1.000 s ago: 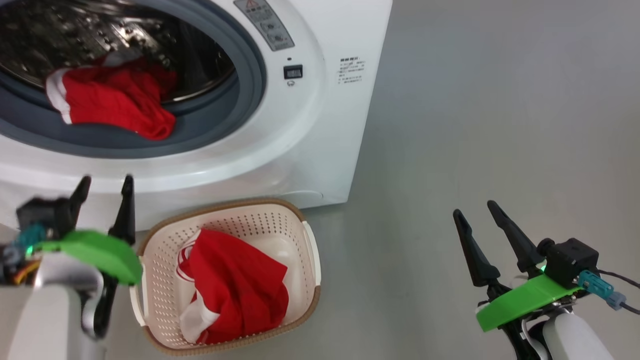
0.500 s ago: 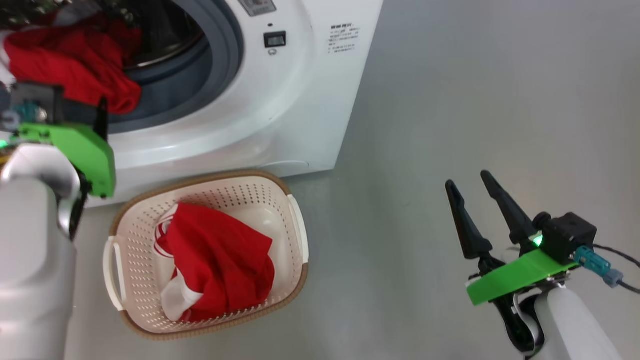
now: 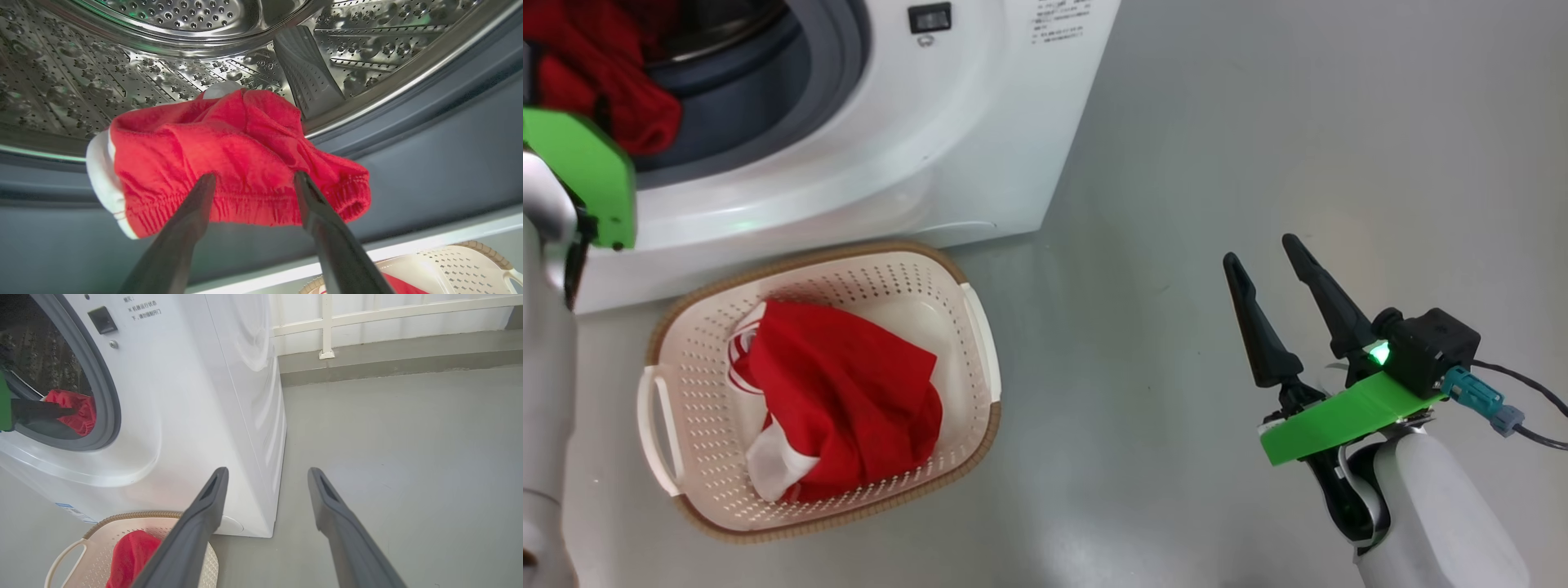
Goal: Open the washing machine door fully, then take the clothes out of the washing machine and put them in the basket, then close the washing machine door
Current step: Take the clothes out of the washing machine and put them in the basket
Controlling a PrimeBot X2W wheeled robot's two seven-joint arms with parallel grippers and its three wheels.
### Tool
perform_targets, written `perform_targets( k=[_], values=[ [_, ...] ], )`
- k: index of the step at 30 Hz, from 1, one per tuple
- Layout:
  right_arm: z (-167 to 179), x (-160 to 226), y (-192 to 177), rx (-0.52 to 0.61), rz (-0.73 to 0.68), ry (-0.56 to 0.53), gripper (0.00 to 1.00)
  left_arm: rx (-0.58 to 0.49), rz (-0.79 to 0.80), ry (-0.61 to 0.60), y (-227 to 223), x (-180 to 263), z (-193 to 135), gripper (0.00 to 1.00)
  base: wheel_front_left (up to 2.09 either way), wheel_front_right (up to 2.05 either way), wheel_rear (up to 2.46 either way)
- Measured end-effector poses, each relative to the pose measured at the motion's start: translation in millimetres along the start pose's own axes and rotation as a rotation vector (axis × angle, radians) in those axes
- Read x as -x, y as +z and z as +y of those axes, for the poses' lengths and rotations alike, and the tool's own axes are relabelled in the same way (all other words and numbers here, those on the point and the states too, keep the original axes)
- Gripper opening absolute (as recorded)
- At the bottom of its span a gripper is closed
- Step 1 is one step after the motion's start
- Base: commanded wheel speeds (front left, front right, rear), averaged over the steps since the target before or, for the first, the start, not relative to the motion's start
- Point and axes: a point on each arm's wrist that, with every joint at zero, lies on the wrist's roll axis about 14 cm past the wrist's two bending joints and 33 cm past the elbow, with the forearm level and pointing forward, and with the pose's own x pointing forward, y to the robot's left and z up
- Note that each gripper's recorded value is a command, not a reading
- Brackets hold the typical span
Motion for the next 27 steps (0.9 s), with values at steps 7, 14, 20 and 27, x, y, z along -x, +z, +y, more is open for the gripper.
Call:
perform_targets(
  k=[7, 14, 20, 27],
  values=[
    [-6, -2, -5, 0.003, 0.012, -0.015, 1.0, 0.004, 0.027, 0.003, -5, -16, -2, 1.0, 0.0, 0.0, 0.0],
    [-12, 2, -5, 0.009, 0.015, -0.036, 1.0, -0.028, 0.05, 0.007, -13, -25, -2, 0.0, 0.0, 0.0, 0.0],
    [-12, 3, -3, 0.01, 0.01, -0.037, 1.0, -0.034, 0.051, 0.003, -18, -24, -3, 0.0, 0.0, 0.0, 0.0],
    [-8, 3, 4, 0.008, -0.007, -0.027, 1.0, 0.015, -0.06, 0.009, 4, -16, 0, 0.0, 0.0, 0.0, 0.0]
  ],
)
